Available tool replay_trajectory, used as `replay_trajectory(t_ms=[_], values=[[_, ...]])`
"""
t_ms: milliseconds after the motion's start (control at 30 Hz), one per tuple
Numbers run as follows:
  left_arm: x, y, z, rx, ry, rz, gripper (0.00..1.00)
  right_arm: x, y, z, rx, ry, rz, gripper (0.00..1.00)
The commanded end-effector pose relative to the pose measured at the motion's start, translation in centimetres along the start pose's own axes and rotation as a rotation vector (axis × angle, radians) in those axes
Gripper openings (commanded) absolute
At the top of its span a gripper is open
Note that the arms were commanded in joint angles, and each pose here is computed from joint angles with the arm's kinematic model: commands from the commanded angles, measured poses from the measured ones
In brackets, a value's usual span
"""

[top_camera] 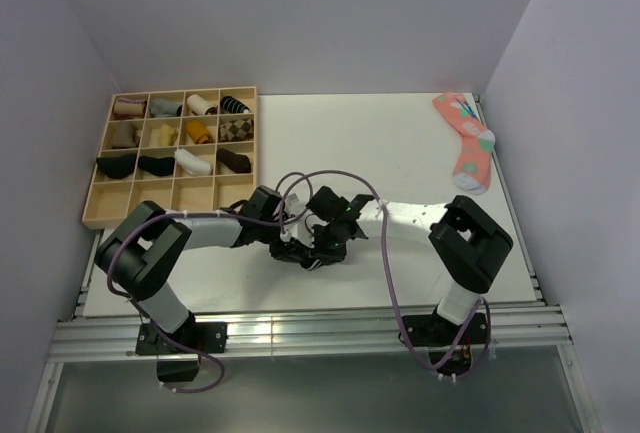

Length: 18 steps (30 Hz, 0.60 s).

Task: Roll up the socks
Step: Roll the sock at the center of the board.

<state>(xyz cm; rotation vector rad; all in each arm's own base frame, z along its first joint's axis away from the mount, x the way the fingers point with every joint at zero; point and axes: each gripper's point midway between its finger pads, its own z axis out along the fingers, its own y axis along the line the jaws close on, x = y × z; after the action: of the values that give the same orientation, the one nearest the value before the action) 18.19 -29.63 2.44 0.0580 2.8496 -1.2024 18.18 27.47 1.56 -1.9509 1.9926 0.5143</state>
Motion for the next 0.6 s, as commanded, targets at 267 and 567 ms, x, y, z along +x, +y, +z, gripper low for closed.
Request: replay_trajectory(t_ms=[267, 567], values=[[-1.6, -0.8, -1.4, 0.018, -0.249, -0.088, 0.1, 0.0, 1.0, -1.6, -0.289, -0.064, 0.225, 0.15], [-0.9, -1.8, -0.3, -0.019, -0.316, -0.065, 0.15, 0.9, 1.2, -1.8, -0.472, -0.049, 0.377, 0.16]])
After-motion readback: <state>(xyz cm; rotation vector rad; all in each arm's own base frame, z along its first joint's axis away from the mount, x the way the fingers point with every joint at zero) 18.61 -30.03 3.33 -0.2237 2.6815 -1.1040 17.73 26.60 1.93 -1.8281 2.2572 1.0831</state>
